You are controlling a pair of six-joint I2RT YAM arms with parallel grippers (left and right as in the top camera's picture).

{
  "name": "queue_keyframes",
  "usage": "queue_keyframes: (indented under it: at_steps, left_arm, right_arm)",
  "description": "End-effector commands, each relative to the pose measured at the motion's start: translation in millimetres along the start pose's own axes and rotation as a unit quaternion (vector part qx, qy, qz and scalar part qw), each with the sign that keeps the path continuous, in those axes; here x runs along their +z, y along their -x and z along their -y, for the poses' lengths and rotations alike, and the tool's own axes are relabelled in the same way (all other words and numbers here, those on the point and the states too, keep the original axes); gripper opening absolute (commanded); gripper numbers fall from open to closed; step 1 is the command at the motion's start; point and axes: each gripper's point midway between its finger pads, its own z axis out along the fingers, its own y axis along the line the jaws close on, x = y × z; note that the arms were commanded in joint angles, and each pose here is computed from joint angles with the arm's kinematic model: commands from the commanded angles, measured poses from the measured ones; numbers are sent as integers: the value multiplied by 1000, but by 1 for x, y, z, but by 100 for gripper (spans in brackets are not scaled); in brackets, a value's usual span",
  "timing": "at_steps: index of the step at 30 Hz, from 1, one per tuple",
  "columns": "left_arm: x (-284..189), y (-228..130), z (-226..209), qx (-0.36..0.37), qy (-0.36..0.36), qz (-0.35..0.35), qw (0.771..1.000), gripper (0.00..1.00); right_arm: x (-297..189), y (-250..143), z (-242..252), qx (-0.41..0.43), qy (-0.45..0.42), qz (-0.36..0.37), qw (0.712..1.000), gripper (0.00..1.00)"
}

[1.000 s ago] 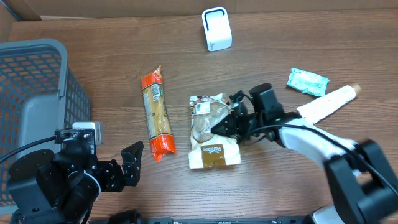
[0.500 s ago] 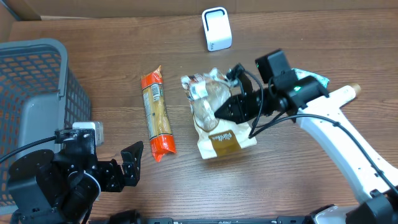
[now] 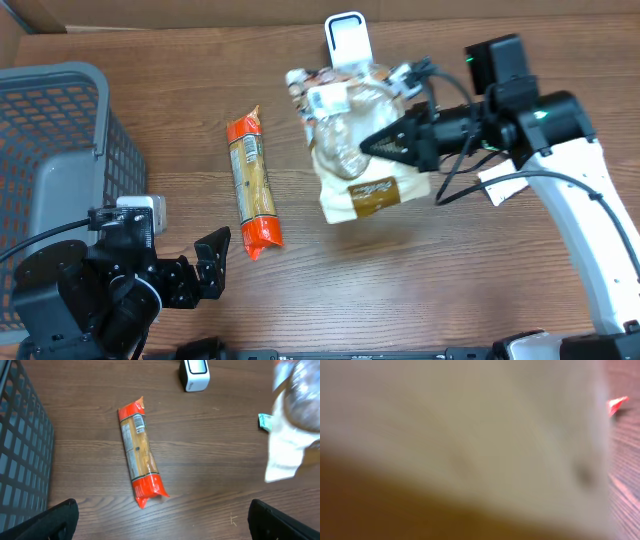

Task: Scan the item barcode
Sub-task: 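Lift the snack bag and carry it toward the white scanner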

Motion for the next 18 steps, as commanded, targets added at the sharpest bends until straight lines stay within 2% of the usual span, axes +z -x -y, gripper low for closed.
queue_keyframes:
  at_steps: [1,7,12,15,18]
  left_arm:
    - [-3,3,0,9,3,7,1000,100]
    - [-3,3,0,9,3,7,1000,100]
    - [-3,3,0,9,3,7,1000,100]
    - [-3,3,0,9,3,7,1000,100]
    - [-3,3,0,9,3,7,1000,100]
  right_arm:
    - [-18,14,-23,-30,38,31,998,4]
    - [-19,15,-18,-22,24,31,999,3]
    - [-28,35,16,9,-135,38,990,3]
    - [-45,60,33,-5,-267,61,962,3]
    - [-65,80,59,-26,-421,80,903,3]
